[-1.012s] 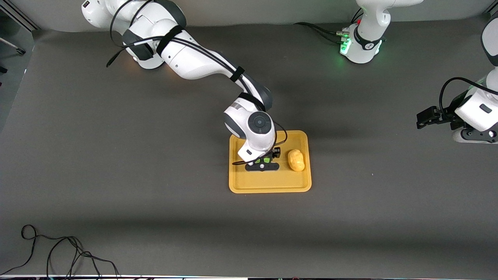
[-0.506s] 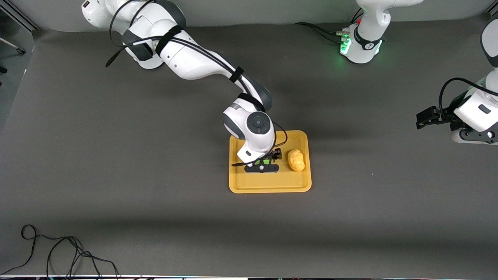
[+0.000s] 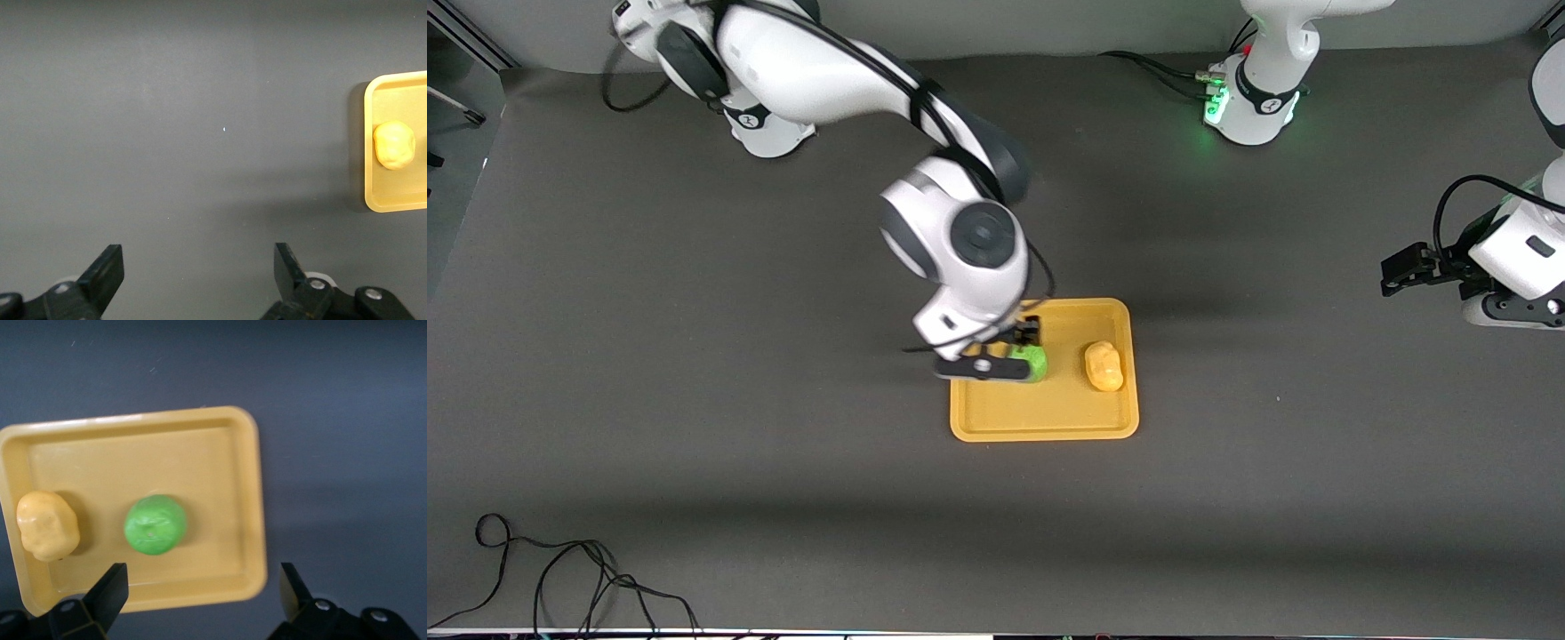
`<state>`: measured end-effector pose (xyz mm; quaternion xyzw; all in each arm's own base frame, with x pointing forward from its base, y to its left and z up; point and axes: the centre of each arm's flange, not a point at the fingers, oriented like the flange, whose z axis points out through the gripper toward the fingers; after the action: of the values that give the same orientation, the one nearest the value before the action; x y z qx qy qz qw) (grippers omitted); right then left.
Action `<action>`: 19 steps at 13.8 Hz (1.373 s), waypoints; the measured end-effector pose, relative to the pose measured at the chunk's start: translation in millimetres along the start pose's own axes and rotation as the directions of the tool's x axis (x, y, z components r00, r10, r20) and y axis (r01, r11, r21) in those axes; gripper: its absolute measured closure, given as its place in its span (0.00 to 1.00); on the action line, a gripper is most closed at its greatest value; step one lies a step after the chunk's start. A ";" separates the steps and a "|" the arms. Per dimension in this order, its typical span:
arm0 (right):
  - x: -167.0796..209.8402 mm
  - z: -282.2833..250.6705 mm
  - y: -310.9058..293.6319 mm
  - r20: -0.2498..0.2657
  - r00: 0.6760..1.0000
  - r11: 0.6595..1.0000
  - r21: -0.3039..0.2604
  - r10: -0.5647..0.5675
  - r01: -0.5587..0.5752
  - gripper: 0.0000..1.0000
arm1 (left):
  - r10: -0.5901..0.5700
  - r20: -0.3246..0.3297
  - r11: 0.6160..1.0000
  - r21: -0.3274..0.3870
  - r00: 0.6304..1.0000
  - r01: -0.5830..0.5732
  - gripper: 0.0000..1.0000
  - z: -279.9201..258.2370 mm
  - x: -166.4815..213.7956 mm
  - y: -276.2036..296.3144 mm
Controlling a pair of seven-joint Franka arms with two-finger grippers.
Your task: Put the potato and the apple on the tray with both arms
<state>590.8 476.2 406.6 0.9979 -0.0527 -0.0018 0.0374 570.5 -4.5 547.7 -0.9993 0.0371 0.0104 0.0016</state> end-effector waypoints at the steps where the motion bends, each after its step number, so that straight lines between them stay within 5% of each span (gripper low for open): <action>1: 8.6 -28.6 30.0 0.018 1.000 1.000 -0.021 0.000 0.000 0.00 | 0.001 0.000 1.000 0.000 1.000 -0.001 0.00 0.3 0.7 0.6; 7: 31.9 -125.0 234.4 0.065 0.997 0.997 -0.056 -0.042 0.046 0.00 | 0.040 0.023 0.999 -0.004 0.999 -0.040 0.00 -7.3 6.6 6.5; 13: 26.6 -151.9 423.4 0.045 0.992 0.993 0.014 -0.117 0.117 0.00 | 0.056 0.029 0.998 -0.004 0.998 -0.056 0.00 -7.2 7.0 6.5; 19: 35.1 -149.7 517.0 0.045 0.998 0.998 0.046 -0.035 0.033 0.00 | 0.056 0.025 0.998 -0.005 0.998 -0.056 0.00 -10.7 7.1 4.2</action>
<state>572.6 -29.0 594.6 0.9989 -0.0367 -0.0241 0.0136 577.5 -9.3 558.3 -0.9976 0.0649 0.0231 -0.0003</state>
